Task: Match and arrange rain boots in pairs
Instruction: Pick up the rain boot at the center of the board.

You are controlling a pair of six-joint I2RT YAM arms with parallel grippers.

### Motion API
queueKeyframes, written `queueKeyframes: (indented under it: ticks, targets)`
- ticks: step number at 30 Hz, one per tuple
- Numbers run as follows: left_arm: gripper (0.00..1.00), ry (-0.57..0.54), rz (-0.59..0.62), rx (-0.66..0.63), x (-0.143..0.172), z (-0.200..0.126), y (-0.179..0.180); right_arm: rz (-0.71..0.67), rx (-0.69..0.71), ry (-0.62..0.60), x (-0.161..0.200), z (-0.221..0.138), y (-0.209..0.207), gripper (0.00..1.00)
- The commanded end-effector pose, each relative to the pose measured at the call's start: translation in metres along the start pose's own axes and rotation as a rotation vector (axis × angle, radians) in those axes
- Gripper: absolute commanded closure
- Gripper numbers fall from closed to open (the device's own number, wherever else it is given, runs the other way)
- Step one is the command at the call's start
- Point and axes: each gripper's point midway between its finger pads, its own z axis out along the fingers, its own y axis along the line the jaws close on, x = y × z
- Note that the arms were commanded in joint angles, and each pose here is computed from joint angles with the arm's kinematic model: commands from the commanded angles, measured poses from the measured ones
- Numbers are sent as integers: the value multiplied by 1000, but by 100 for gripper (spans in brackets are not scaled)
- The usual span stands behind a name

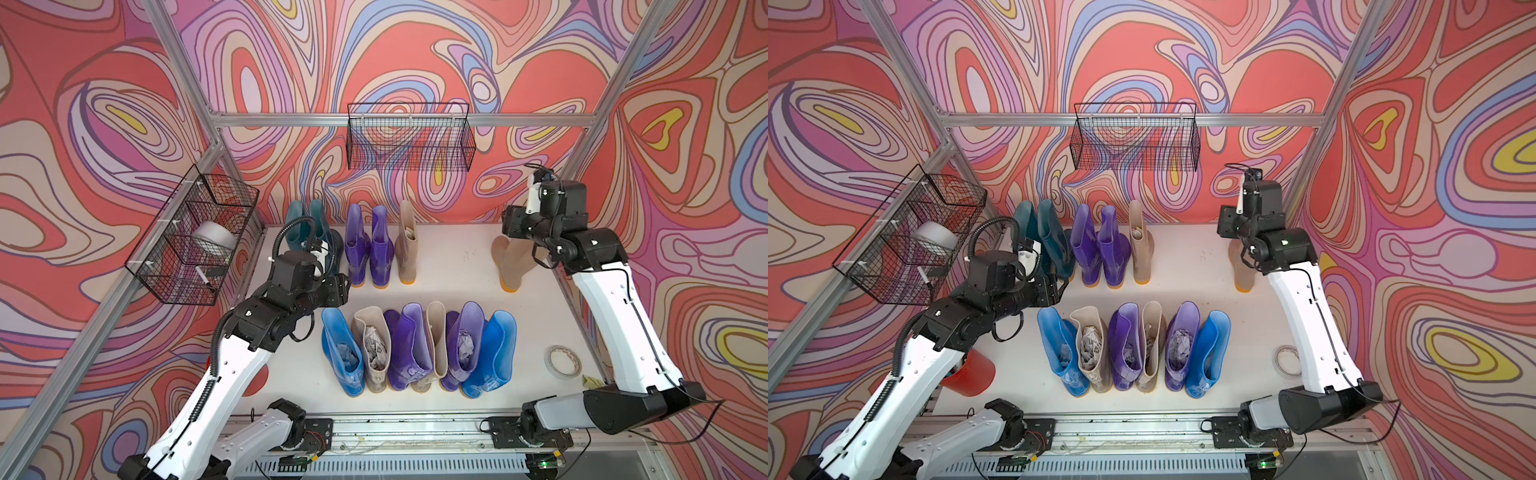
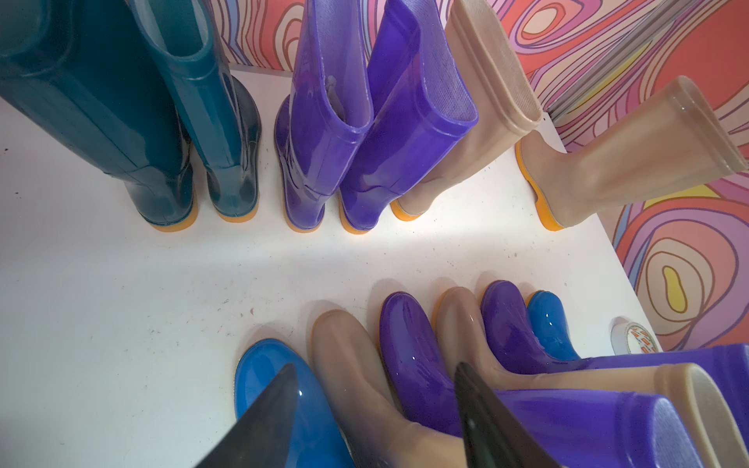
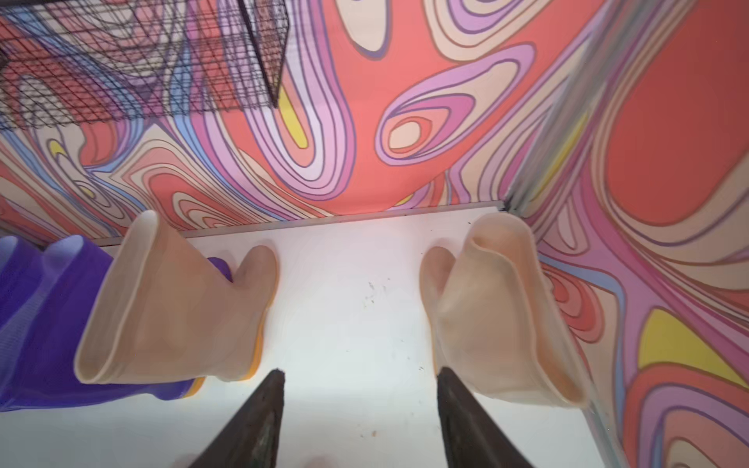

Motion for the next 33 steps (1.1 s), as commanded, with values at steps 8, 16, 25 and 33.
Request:
queueKeyframes:
  ticks: [8, 16, 25, 33]
  targets:
    - [37, -11, -34, 50, -6, 4, -11, 31, 90, 117, 42, 41, -66, 28]
    - [37, -2, -38, 40, -4, 6, -9, 103, 90, 125, 43, 71, -94, 24]
    - [37, 4, -38, 44, -4, 11, -11, 127, 120, 131, 42, 94, -119, 22]
    - [37, 11, -33, 39, -2, 14, -9, 149, 109, 128, 45, 109, -130, 22]
